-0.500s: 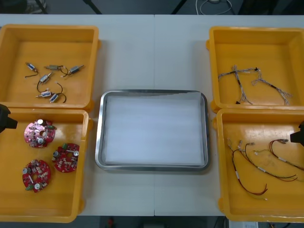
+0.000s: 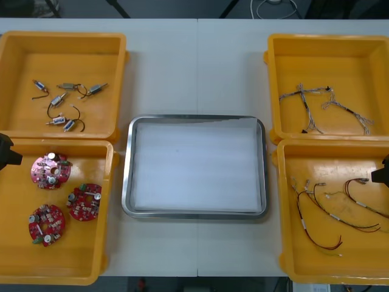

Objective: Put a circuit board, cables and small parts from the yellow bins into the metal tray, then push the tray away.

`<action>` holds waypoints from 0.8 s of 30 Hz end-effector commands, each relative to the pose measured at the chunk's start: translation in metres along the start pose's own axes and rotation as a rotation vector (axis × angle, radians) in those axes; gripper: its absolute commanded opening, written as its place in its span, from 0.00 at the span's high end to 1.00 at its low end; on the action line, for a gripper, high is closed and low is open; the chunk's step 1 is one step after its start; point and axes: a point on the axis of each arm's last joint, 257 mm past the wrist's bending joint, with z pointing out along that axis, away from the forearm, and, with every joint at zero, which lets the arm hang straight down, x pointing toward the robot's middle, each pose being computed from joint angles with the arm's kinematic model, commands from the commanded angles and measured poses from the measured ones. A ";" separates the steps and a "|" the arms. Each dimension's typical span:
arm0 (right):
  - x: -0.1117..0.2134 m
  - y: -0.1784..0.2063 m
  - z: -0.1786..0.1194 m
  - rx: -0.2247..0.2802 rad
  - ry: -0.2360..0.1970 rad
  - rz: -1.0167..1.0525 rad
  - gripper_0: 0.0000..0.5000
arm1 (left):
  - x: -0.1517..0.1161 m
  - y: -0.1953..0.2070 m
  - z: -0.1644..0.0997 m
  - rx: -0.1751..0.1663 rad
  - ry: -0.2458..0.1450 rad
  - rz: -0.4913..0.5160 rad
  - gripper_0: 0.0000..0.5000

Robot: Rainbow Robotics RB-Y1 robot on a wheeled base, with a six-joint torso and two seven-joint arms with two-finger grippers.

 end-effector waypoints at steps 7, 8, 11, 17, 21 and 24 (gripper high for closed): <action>-0.014 -0.009 -0.014 0.031 -0.039 -0.003 0.00 | -0.001 0.013 -0.014 -0.043 -0.016 0.027 0.00; -0.014 -0.009 -0.014 0.031 -0.039 -0.003 0.00 | -0.001 0.013 -0.014 -0.043 -0.016 0.027 0.00; -0.014 -0.009 -0.014 0.031 -0.039 -0.003 0.00 | -0.001 0.013 -0.014 -0.043 -0.016 0.027 0.00; -0.014 -0.009 -0.014 0.031 -0.039 -0.003 0.00 | -0.001 0.013 -0.014 -0.043 -0.016 0.027 0.00; -0.014 -0.009 -0.014 0.031 -0.039 -0.003 0.00 | -0.001 0.013 -0.014 -0.043 -0.016 0.027 0.00; -0.014 -0.009 -0.014 0.031 -0.039 -0.003 0.00 | -0.001 0.013 -0.014 -0.043 -0.016 0.027 0.00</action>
